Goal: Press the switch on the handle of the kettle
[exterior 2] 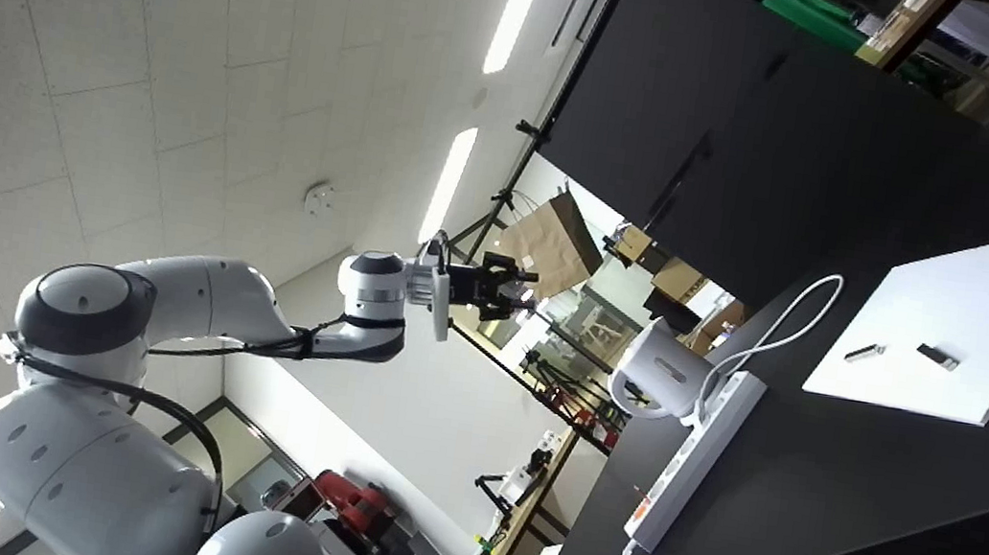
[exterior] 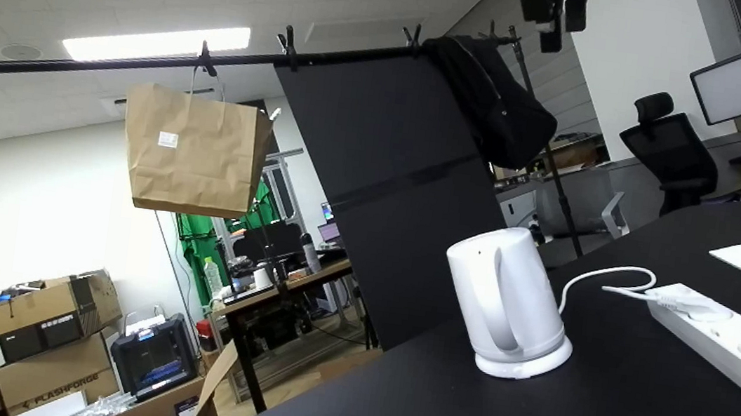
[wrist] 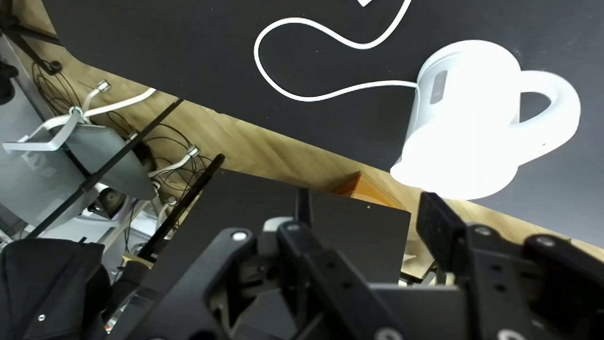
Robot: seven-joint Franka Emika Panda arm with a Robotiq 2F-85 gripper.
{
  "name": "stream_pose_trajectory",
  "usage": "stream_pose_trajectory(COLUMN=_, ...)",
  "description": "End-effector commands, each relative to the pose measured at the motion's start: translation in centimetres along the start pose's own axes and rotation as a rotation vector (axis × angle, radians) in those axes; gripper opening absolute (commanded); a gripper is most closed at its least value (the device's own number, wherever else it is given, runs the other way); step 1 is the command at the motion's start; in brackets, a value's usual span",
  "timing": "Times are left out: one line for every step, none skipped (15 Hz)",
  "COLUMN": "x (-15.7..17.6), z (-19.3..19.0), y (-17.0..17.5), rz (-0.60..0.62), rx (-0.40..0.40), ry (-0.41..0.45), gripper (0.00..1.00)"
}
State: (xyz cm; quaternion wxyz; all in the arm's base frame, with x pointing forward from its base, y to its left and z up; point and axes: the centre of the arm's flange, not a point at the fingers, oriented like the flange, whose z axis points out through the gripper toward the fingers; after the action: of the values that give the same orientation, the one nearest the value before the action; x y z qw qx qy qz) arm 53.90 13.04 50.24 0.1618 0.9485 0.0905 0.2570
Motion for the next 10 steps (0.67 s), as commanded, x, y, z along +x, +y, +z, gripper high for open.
stream_pose_trajectory(x=3.2, z=2.3, y=-3.1, rz=0.044, rx=0.003, ry=0.01, gripper=0.31)
stream_pose_trajectory(x=3.6, z=2.8, y=-3.9, rz=0.035, rx=0.003, ry=0.009, gripper=0.25)
stream_pose_trajectory(x=4.0, z=3.3, y=-4.7, rz=0.042, rx=-0.002, ry=0.005, gripper=0.19)
stream_pose_trajectory(x=4.4, z=3.7, y=-5.4, rz=0.062, rx=-0.003, ry=-0.009, gripper=0.11)
stream_pose_trajectory(x=4.7, z=4.1, y=-6.0, rz=0.091, rx=-0.017, ry=-0.016, gripper=0.05)
stream_pose_trajectory(x=4.9, z=4.5, y=-6.7, rz=0.125, rx=-0.034, ry=-0.021, gripper=0.0)
stream_pose_trajectory(x=5.2, z=4.9, y=-7.1, rz=0.157, rx=-0.052, ry=-0.028, gripper=0.0)
stream_pose_trajectory(x=5.3, z=5.3, y=-7.6, rz=0.189, rx=-0.063, ry=-0.037, gripper=0.0)
stream_pose_trajectory(x=5.3, z=5.6, y=-8.1, rz=0.218, rx=-0.073, ry=-0.043, gripper=0.0)
stream_pose_trajectory(x=5.2, z=6.0, y=-8.7, rz=0.237, rx=-0.073, ry=-0.05, gripper=0.0)
